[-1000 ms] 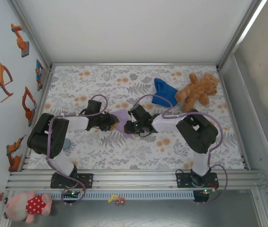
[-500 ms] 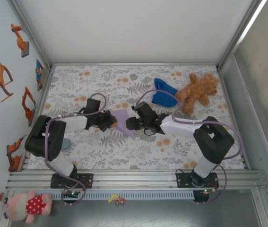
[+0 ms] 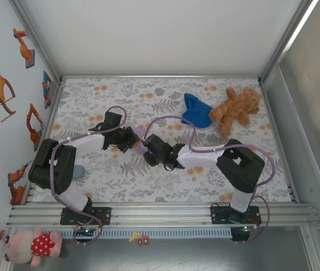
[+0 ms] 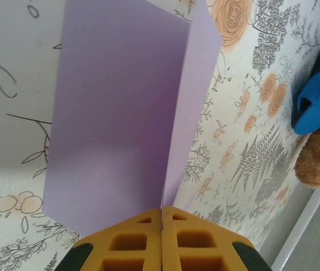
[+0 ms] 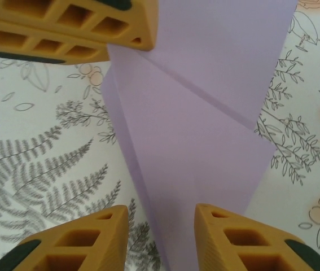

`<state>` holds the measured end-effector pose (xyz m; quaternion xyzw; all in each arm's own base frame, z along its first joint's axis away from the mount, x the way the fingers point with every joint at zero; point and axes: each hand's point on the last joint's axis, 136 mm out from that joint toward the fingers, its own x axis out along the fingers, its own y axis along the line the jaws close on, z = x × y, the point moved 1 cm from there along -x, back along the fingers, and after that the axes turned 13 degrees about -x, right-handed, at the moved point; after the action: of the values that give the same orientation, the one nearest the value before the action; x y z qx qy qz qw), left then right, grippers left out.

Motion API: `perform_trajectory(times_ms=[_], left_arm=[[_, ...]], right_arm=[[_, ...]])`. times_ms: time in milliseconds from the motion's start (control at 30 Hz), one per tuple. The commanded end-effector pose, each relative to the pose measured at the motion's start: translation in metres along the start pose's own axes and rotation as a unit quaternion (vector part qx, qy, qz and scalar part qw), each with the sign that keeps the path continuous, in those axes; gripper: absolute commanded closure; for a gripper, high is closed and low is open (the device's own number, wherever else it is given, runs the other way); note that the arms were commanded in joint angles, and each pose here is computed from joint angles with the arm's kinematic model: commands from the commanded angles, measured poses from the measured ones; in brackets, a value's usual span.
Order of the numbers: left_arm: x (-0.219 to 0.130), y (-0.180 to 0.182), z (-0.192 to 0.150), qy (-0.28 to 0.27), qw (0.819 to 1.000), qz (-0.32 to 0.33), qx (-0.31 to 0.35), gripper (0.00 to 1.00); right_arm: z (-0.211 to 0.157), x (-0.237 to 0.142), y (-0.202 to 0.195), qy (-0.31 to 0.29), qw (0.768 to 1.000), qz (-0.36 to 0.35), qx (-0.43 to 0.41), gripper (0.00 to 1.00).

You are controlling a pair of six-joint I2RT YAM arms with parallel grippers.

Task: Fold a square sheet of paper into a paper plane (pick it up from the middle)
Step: Fourth fold the wing at the center of the table.

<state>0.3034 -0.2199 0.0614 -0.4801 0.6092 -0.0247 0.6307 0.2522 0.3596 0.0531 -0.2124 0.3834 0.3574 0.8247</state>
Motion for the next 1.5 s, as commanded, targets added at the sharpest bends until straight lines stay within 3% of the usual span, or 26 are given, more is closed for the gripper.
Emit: perform_trajectory(times_ms=[0,333,700,1033,1467], left_arm=[[-0.003,-0.002,-0.002,0.000,1.000,0.007,-0.013,0.93],[0.000,-0.002,-0.003,0.003,1.000,0.009,-0.015,0.93],[-0.002,0.000,-0.004,0.004,1.000,0.013,-0.016,0.90],[-0.040,0.005,0.022,-0.070,0.997,0.019,-0.006,0.60],[-0.059,0.008,0.015,-0.092,0.994,-0.051,0.009,0.54]], right_arm=[[0.015,0.006,-0.011,-0.016,0.999,-0.039,-0.010,0.67],[0.014,0.019,-0.010,-0.017,0.999,-0.046,-0.013,0.70],[0.004,0.021,-0.010,-0.005,0.999,-0.045,-0.023,0.84],[0.005,0.019,0.006,-0.008,1.000,0.014,-0.014,0.97],[0.007,0.016,0.020,-0.022,0.982,0.164,0.094,0.99]])
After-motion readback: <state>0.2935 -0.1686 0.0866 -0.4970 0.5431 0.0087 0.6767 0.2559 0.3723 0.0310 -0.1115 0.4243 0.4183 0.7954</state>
